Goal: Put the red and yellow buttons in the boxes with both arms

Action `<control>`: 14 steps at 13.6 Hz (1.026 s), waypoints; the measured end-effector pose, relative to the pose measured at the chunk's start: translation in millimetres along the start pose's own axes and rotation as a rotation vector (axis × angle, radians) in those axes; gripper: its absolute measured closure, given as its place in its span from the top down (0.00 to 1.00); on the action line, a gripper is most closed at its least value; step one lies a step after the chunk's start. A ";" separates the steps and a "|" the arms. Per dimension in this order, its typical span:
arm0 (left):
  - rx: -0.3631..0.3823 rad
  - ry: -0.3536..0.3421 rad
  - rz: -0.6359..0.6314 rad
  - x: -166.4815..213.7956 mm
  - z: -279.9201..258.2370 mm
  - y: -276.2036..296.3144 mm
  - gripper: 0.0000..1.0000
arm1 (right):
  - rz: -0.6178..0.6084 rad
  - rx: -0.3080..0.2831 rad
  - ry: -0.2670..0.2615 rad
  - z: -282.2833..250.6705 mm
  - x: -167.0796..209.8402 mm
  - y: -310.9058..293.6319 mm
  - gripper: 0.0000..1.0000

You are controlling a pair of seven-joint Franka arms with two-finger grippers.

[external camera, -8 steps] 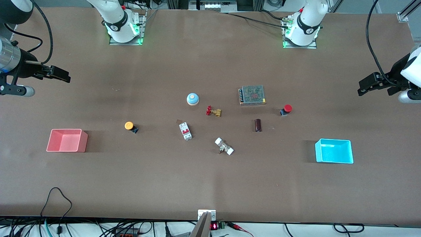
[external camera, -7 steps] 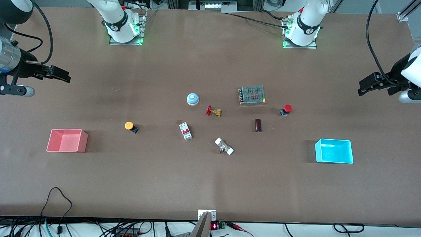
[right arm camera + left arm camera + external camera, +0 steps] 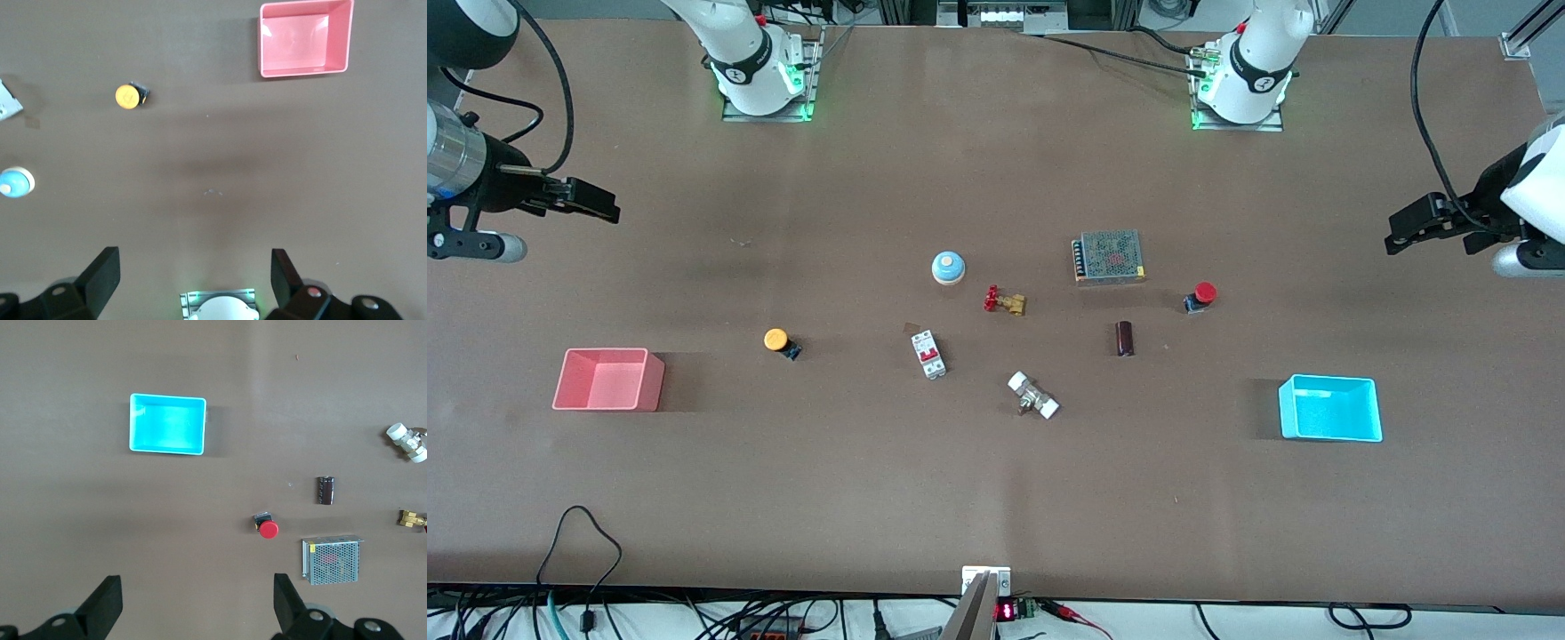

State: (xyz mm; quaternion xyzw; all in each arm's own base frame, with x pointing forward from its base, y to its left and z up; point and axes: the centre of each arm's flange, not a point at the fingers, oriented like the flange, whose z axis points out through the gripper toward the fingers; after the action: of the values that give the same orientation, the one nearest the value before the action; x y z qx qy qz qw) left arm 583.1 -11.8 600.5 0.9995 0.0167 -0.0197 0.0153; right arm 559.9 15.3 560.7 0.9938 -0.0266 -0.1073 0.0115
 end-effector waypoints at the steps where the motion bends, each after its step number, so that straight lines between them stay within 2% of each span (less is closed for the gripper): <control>1: -0.009 -0.019 -0.001 3.9 10.4 0.4 1.00 | -0.019 0.000 -0.012 5.0 2.1 -5.8 1.00; 2: -0.015 -0.046 -0.002 9.4 25.6 0.9 1.00 | -0.035 0.004 -0.020 11.0 5.6 -14.9 1.00; 4: -0.023 -0.093 0.014 23.7 65.7 12.2 1.00 | -0.068 0.008 -0.002 22.6 17.3 -38.1 1.00; 7: -0.012 -0.160 0.086 28.8 133.3 61.5 1.00 | -0.074 0.007 0.021 46.3 36.8 -61.9 1.00; 11: -0.002 -0.254 0.113 -1.7 214.7 76.6 1.00 | -0.071 0.014 0.056 95.0 54.9 -65.4 1.00; 14: -0.014 -0.271 0.127 -27.6 257.8 89.2 1.00 | -0.017 0.029 0.098 123.8 59.4 -72.1 1.00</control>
State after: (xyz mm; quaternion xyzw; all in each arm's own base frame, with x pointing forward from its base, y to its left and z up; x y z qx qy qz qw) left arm 548.5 -109.8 346.8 0.9866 -0.0484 -0.1536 0.0259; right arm 595.0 81.8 425.1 0.9981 -0.0191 -0.0580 -0.0024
